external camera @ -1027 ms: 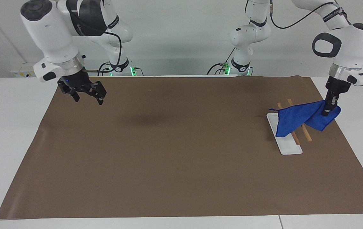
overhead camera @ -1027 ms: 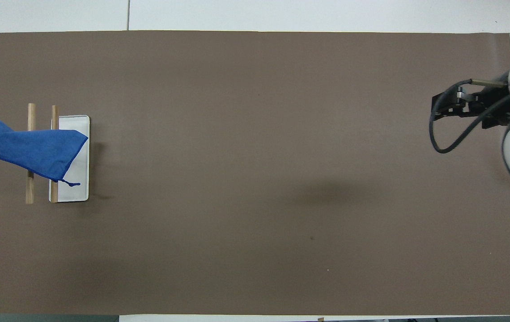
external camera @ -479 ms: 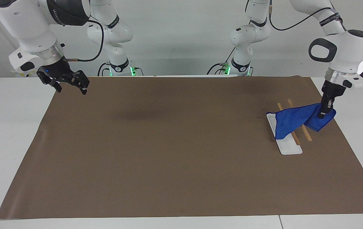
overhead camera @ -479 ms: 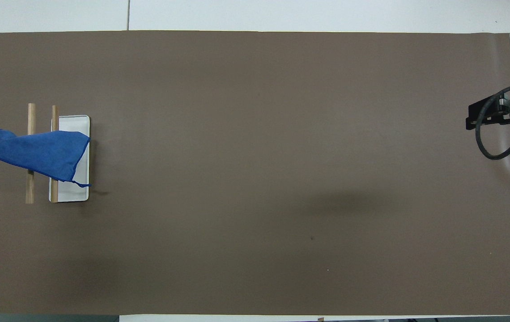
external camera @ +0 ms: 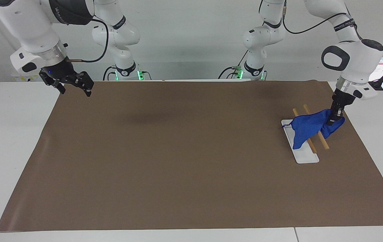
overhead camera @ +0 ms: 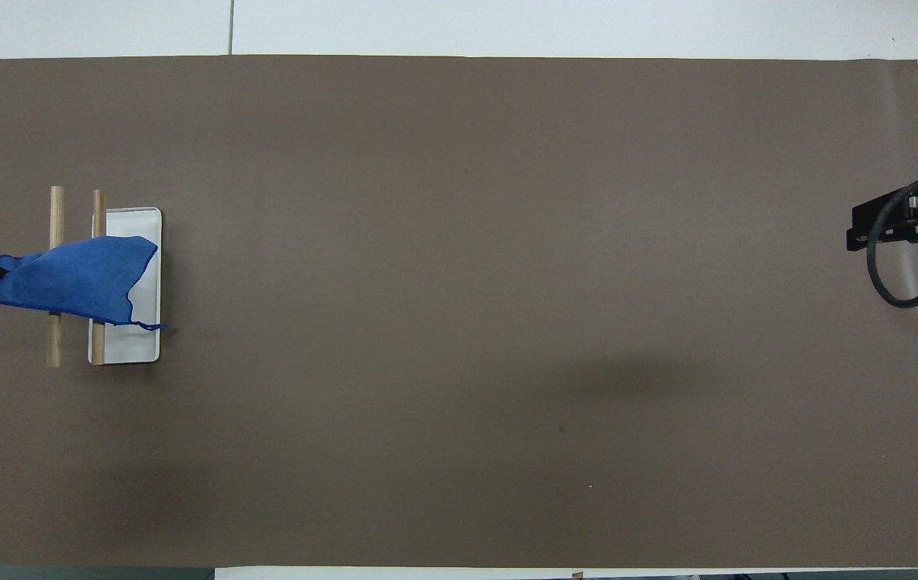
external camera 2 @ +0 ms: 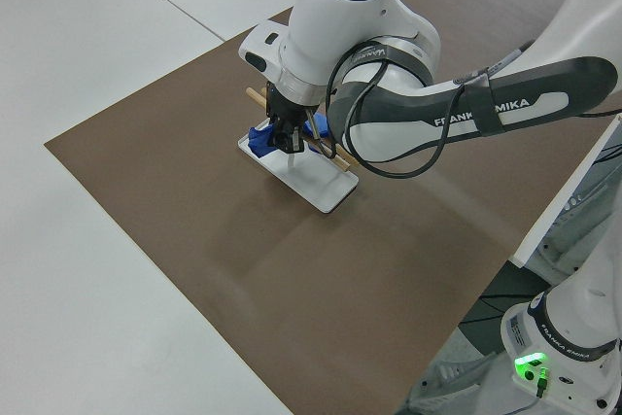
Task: Right arm passes towel to left arm to hang
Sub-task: 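Open the left gripper and release the towel onto the rack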
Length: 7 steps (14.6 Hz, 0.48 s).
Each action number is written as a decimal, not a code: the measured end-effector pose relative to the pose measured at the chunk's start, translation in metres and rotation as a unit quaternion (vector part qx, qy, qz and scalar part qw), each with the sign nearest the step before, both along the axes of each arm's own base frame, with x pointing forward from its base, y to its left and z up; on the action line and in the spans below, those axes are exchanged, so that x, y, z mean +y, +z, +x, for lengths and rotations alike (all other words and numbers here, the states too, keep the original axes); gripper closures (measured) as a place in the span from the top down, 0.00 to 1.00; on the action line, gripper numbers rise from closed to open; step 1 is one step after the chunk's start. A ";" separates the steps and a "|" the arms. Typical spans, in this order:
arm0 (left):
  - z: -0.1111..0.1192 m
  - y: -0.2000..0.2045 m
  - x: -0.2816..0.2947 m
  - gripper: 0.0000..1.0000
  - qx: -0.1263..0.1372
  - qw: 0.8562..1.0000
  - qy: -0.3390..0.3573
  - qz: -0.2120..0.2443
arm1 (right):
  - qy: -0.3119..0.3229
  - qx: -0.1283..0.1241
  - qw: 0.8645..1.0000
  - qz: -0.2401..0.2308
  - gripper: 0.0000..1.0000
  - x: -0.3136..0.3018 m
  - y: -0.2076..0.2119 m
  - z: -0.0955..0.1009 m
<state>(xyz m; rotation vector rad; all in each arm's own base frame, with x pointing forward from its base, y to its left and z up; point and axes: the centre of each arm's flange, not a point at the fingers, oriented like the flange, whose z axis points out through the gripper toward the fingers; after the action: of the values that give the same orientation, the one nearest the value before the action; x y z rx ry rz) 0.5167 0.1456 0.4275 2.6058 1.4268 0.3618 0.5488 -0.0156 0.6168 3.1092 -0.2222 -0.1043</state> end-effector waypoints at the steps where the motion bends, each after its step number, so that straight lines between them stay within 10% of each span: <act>1: -0.001 -0.001 0.004 0.18 0.000 1.000 0.003 0.000 | 0.000 0.001 1.000 0.000 1.00 0.000 0.000 0.000; 7: 0.020 0.033 0.007 0.83 -0.019 1.000 -0.006 0.006 | 0.005 0.001 1.000 0.000 1.00 0.006 -0.001 0.000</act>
<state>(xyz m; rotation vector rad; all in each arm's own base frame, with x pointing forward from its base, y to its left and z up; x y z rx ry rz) 0.5368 0.1530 0.4601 2.6014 1.3993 0.4186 0.5489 -0.0100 0.6158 3.1097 -0.2072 -0.1074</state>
